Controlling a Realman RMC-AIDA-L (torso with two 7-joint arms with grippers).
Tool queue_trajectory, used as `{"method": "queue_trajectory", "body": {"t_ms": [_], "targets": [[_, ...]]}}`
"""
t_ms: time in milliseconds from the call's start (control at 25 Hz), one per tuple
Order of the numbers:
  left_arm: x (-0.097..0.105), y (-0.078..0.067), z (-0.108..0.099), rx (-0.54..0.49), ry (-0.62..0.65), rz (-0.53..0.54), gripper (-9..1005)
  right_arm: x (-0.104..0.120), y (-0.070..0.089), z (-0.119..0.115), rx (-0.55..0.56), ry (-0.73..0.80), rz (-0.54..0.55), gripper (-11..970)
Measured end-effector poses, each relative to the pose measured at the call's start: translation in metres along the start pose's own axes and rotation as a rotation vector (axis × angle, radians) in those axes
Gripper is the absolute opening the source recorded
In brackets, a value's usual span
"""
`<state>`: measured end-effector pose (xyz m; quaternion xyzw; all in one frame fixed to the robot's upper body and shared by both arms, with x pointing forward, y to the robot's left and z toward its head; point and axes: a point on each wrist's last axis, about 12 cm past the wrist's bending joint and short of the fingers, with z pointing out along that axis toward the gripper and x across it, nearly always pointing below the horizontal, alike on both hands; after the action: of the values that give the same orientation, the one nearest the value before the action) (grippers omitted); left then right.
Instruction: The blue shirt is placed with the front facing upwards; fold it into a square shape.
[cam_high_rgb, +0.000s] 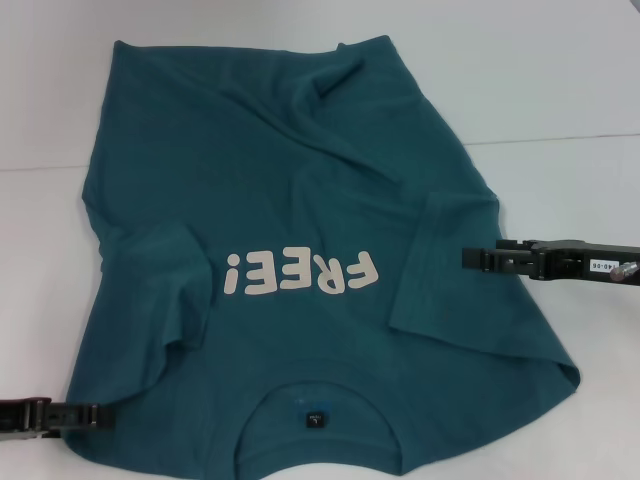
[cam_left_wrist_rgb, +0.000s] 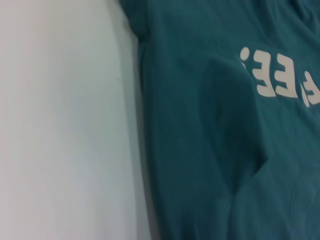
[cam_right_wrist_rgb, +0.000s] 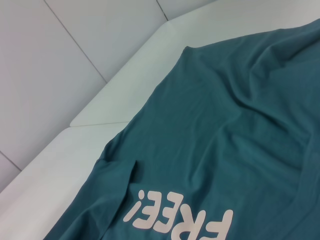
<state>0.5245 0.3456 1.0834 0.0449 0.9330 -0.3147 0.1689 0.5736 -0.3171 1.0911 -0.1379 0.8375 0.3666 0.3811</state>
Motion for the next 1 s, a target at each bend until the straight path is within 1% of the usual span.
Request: {"method": "queue_trajectory", "body": {"t_ms": [320, 760, 1000], "targets": [[-0.0047, -0.0036, 0.0017, 0.003, 0.004, 0.015, 938, 0.0004, 0.0002, 0.0000, -0.002, 0.001, 0.003, 920], [-0.0044, -0.0036, 0.0018, 0.002, 0.008, 0.016, 935, 0.0003, 0.0001, -0.0002, -0.001, 0.000, 0.004, 919], [-0.0055, -0.0061, 0.0047, -0.002, 0.026, 0.024, 934, 0.0002, 0.0000, -0.0002, -0.001, -0.001, 0.004, 918]]}}
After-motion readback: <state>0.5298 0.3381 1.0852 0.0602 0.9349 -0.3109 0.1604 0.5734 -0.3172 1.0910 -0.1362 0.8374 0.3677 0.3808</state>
